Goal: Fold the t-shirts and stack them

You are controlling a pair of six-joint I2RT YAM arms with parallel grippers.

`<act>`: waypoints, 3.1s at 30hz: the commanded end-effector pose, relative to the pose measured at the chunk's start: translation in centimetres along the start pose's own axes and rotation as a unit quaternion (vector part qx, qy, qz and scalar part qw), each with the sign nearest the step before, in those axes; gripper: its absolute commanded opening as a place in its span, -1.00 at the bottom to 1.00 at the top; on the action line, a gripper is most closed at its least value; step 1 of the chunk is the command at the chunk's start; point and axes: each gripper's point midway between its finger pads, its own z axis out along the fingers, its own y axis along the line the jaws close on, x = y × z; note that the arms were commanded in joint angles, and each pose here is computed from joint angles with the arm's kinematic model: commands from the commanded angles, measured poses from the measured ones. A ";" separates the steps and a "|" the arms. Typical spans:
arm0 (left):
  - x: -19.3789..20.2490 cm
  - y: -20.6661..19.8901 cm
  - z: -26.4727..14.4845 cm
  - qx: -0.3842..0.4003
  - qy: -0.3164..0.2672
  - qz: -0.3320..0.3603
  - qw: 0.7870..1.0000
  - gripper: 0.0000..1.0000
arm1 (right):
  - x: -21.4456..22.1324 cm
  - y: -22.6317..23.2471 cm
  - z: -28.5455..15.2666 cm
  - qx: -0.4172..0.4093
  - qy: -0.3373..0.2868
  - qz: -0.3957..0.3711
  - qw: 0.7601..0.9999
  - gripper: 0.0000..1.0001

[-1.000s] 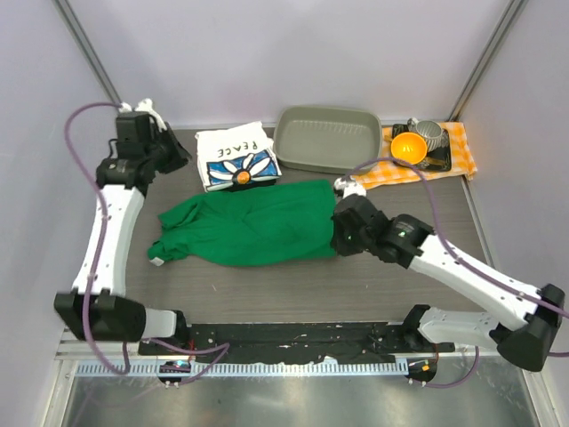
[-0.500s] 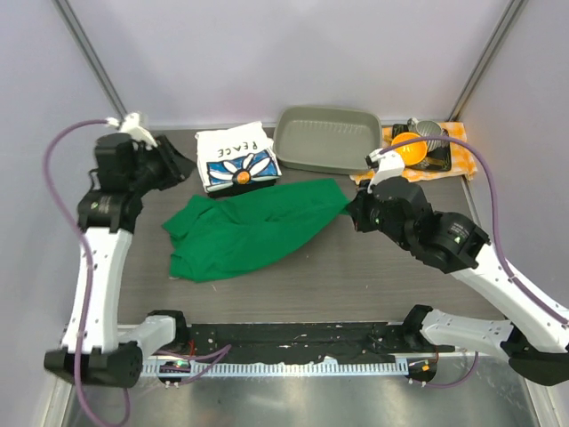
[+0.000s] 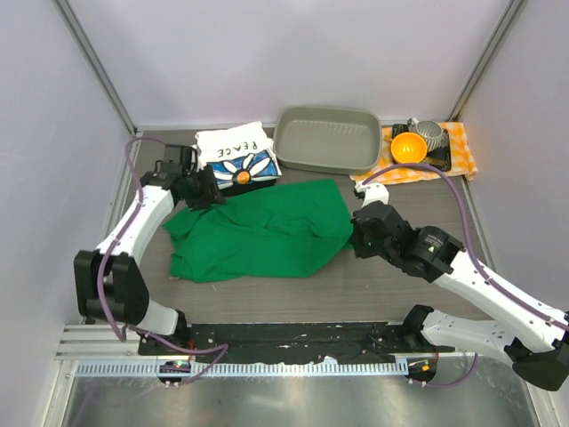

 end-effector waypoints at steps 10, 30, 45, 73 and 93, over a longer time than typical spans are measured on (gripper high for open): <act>-5.2 2.5 7.0 -0.090 -0.039 0.102 0.990 -0.04 | 1.1 1.5 1.7 -0.038 -0.004 0.011 0.999 -0.98; -1.3 1.0 10.3 -0.049 0.026 0.144 0.988 -0.07 | 2.4 1.8 3.7 -0.030 0.018 -0.008 0.999 -0.99; 1.1 1.8 10.5 -0.061 0.064 0.145 0.986 -0.93 | 3.6 1.7 3.2 -0.044 0.026 0.011 0.999 -0.98; -7.3 -9.6 -23.3 0.149 -0.329 0.096 0.927 -1.00 | -10.1 0.0 -5.8 -0.015 -0.177 0.030 0.984 -0.98; -2.8 -17.8 -55.1 0.419 -0.532 0.167 0.717 -0.99 | -27.9 4.6 -35.5 -0.294 -0.497 -0.036 0.815 -0.98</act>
